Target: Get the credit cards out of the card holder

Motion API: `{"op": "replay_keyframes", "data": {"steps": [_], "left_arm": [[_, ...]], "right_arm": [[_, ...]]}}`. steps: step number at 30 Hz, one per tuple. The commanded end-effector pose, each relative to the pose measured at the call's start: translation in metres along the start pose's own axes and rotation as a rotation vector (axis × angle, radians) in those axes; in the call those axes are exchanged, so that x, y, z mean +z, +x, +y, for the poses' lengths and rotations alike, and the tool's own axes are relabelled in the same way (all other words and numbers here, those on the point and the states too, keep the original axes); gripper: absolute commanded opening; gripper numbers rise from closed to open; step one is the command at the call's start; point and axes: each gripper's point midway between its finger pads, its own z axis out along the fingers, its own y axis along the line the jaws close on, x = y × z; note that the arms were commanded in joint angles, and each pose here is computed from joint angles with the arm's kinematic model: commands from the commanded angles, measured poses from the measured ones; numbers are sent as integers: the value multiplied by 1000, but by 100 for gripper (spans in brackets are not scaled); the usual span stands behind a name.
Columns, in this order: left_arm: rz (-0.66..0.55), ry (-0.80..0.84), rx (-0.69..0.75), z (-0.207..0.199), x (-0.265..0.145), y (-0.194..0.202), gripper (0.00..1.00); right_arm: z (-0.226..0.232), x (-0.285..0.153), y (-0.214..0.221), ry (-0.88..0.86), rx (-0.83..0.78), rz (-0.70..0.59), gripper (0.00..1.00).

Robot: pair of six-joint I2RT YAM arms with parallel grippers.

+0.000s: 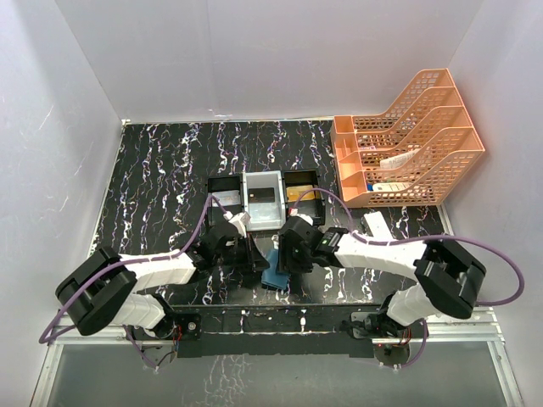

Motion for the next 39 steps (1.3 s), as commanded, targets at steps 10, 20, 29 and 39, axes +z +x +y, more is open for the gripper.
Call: {"op": "replay_keyframes", "data": {"steps": [10, 20, 29, 39], "left_arm": [[-34, -15, 56, -10, -8, -13, 0], [-109, -121, 41, 9, -20, -21, 0], [-124, -162, 39, 18, -24, -21, 0], [-106, -140, 50, 15, -22, -19, 0]], "right_arm": [[20, 6, -25, 66, -50, -61, 42], [-23, 1, -18, 270, -96, -61, 14], [-40, -3, -7, 296, -100, -45, 11], [-37, -6, -8, 261, -86, -50, 16]]}}
